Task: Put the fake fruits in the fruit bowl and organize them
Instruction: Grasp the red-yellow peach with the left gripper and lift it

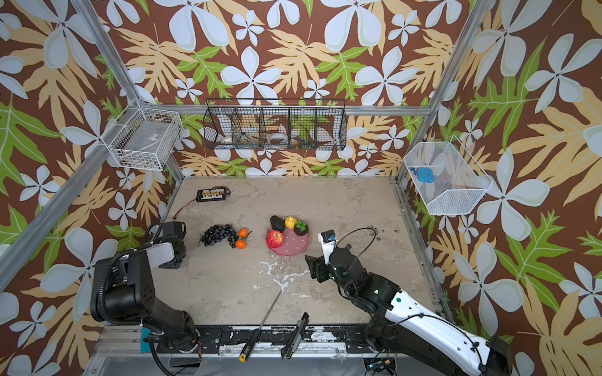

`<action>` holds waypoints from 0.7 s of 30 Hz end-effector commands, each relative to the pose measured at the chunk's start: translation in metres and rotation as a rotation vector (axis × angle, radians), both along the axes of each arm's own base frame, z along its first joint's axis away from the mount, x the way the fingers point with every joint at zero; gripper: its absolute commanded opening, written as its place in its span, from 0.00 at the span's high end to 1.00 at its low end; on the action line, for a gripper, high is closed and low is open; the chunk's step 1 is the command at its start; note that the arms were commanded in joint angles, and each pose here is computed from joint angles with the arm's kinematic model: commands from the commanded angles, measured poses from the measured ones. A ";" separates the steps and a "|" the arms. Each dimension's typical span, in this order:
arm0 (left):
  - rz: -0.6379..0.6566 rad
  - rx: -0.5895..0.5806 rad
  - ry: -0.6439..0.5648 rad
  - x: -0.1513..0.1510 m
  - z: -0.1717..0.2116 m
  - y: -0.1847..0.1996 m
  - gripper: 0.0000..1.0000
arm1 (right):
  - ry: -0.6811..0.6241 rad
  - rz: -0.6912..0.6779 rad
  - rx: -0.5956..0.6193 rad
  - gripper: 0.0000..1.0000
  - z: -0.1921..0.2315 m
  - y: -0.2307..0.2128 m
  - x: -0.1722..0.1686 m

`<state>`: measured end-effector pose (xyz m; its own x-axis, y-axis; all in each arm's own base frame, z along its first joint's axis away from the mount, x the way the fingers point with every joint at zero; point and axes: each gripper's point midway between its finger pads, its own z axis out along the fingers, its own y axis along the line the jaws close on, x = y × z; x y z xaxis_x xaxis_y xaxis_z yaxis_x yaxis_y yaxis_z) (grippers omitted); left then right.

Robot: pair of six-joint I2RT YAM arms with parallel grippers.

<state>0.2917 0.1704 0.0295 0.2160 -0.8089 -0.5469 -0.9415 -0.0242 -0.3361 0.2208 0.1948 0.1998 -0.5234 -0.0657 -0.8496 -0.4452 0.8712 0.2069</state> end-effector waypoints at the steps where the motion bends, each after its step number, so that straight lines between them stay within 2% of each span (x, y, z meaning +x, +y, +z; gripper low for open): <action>1: 0.016 -0.008 0.006 -0.006 0.000 -0.001 0.39 | -0.007 -0.011 -0.003 0.29 0.002 -0.002 0.001; 5: 0.015 0.018 -0.056 -0.007 0.011 -0.003 0.45 | -0.009 -0.016 -0.002 0.29 0.002 -0.004 0.000; 11: -0.020 0.080 -0.095 -0.002 0.036 -0.007 0.47 | -0.011 -0.014 0.001 0.29 0.004 -0.005 -0.001; 16: -0.139 0.114 -0.168 0.013 0.069 -0.032 0.47 | -0.030 -0.022 -0.019 0.29 0.011 -0.008 0.001; 21: -0.310 0.178 -0.277 0.021 0.119 -0.064 0.46 | -0.033 -0.032 -0.021 0.28 0.014 -0.010 0.002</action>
<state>0.3142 0.1149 0.1350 0.1912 -0.7789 -0.5974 -0.7867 0.2424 -0.5678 0.2211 0.1883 0.2130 -0.5032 -0.0617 -0.8620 -0.4346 0.8802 0.1907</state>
